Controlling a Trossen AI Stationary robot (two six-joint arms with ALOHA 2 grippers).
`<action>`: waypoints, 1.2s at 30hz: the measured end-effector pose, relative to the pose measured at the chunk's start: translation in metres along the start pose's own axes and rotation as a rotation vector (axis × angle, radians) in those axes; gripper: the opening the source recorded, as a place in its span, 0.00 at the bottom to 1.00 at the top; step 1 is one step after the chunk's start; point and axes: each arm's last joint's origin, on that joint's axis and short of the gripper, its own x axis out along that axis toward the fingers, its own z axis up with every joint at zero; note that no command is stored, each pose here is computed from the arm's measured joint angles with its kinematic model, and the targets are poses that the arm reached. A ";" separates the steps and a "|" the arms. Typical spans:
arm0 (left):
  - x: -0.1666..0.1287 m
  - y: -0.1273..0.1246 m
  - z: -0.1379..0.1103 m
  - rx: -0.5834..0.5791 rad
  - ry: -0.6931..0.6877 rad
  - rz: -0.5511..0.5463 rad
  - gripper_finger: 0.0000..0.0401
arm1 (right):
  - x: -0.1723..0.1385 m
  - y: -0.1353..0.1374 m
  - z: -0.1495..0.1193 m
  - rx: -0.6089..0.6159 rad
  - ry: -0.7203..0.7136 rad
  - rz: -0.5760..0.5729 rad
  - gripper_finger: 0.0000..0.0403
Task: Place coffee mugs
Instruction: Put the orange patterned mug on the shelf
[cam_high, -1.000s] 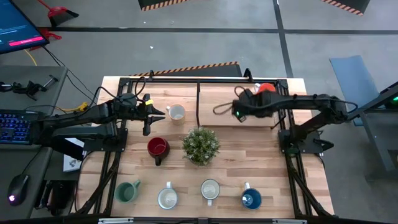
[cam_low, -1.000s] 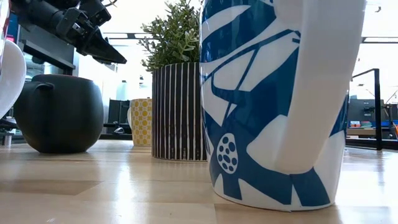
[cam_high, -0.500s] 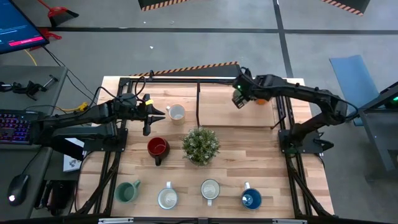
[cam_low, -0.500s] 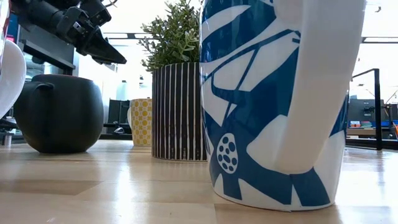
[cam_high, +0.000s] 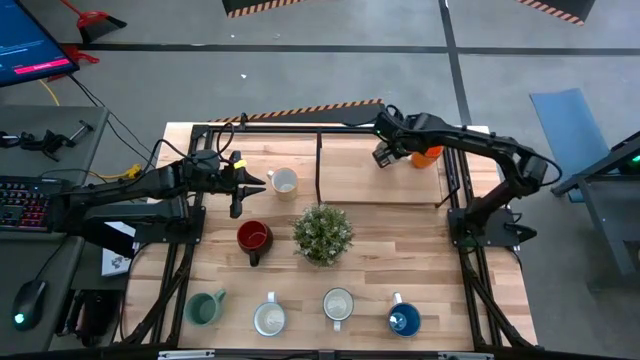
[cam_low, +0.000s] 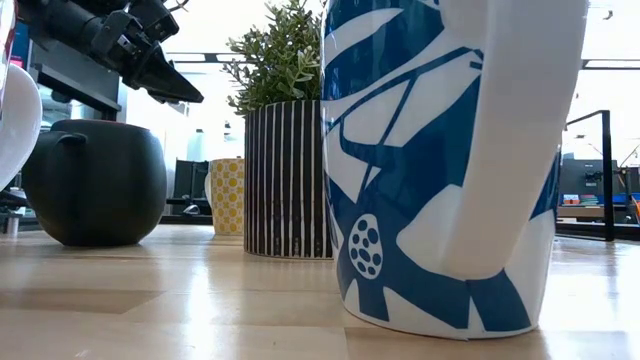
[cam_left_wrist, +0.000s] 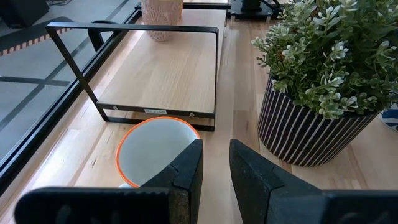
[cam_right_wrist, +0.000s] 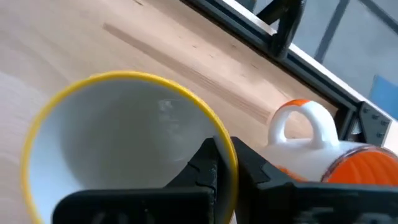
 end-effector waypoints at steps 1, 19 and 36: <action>0.000 0.000 0.000 0.000 0.000 0.000 0.17 | 0.002 0.000 0.001 0.004 0.004 -0.002 0.00; 0.000 0.000 0.000 0.002 0.000 0.000 0.17 | 0.010 -0.008 0.006 0.042 0.018 -0.008 0.06; 0.000 0.000 0.000 0.001 0.004 -0.001 0.17 | 0.009 -0.009 0.007 0.011 0.000 -0.051 0.21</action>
